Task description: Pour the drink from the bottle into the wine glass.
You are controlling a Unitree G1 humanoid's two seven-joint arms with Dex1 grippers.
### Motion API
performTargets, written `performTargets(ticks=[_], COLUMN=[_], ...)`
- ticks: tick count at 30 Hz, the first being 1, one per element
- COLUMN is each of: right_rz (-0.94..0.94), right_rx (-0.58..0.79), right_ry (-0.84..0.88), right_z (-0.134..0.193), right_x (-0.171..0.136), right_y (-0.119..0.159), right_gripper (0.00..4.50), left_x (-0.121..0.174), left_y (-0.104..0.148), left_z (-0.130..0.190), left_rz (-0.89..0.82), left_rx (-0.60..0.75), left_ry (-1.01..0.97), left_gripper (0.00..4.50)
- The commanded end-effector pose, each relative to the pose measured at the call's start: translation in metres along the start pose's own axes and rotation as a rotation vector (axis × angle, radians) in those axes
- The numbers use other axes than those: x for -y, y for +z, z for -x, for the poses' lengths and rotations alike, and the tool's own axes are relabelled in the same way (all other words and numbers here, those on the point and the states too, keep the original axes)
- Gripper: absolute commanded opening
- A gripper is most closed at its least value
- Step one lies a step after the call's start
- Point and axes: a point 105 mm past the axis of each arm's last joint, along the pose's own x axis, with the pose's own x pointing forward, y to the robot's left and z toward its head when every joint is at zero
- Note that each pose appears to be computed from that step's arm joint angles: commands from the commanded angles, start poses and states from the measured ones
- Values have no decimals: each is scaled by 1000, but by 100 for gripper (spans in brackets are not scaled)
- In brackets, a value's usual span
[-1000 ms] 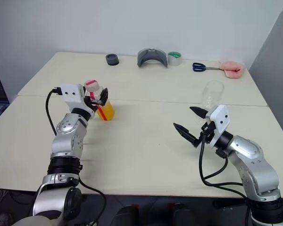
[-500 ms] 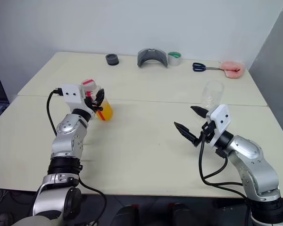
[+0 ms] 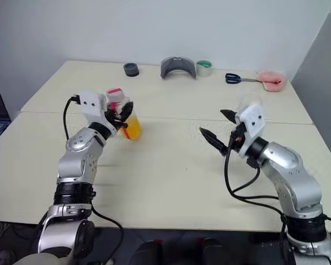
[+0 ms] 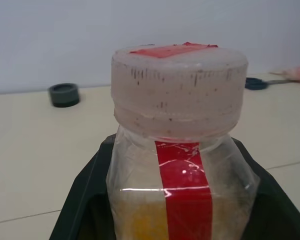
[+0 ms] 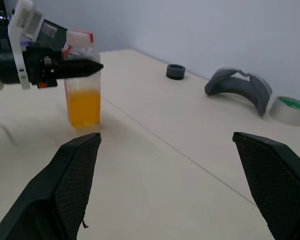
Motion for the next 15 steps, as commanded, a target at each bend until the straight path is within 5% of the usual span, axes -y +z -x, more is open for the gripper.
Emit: performTargets(ticks=[1, 15], right_rz=[-10, -121], right_rx=[24, 46], right_ry=[44, 147], right_z=[-12, -56], right_x=[-7, -32], right_y=[14, 38], right_gripper=[450, 450], left_x=[30, 85], left_y=[35, 48], left_z=[-5, -2], left_rz=[-36, -69], left_rx=[82, 83], left_ry=[-164, -505], left_gripper=[209, 209])
